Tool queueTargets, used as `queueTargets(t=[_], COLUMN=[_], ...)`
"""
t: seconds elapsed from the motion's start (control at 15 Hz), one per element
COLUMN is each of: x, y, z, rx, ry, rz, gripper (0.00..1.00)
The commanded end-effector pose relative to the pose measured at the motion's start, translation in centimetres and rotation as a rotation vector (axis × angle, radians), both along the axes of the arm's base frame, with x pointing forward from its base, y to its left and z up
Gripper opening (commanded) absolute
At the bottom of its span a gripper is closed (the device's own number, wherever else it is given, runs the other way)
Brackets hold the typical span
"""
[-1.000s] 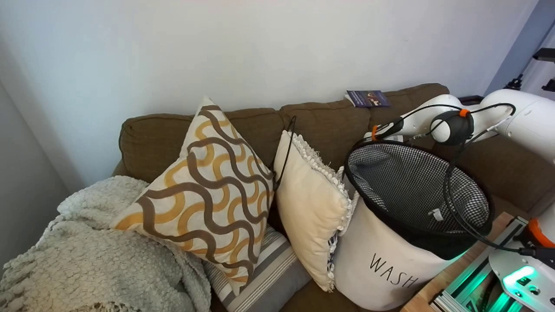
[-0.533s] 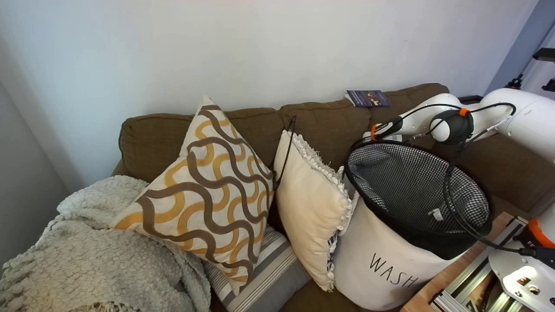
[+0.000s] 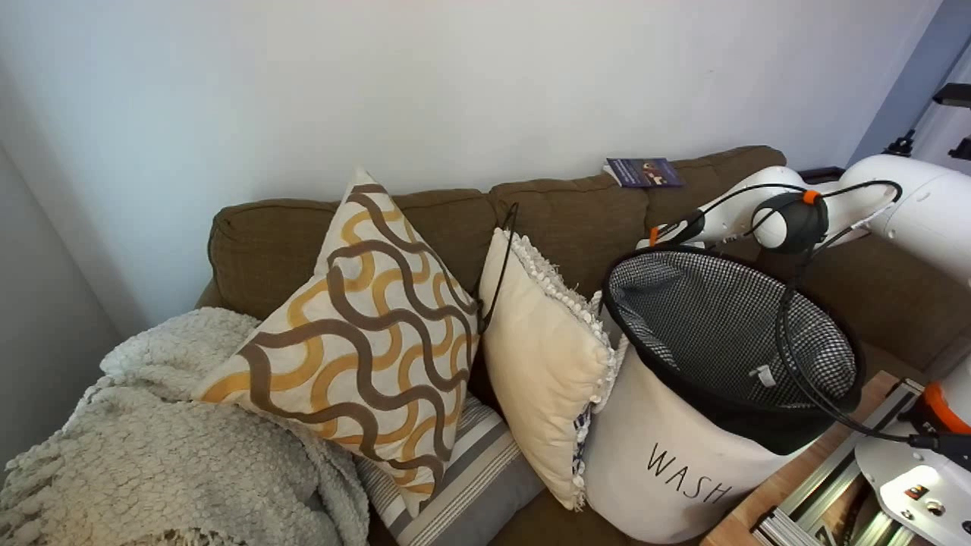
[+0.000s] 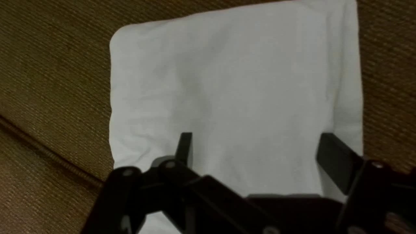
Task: Pick up the white folded towel on the sofa seat and put it inside the grocery bag on the sofa seat
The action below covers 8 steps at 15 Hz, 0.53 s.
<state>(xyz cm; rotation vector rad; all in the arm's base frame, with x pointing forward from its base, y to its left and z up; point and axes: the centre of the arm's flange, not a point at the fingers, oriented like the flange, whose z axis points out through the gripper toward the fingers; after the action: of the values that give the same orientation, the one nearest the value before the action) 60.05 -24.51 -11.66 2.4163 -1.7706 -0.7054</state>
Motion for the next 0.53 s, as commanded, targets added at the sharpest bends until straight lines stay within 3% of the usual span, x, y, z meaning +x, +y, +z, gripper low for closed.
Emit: queueTargets(t=[0.0,0.33,0.4,0.47], x=[1.3,1.0,1.0,0.6], y=[-1.1,-0.9,-0.9,-0.4], z=[-3.5,-4.0,-3.8,-2.9], rx=[-0.002,0.003,0.004,0.017], ry=[0.024,0.036,0.036,0.011], rz=[0.007,0.009,0.008,0.027], gripper=[0.66,0.28,0.35,0.63])
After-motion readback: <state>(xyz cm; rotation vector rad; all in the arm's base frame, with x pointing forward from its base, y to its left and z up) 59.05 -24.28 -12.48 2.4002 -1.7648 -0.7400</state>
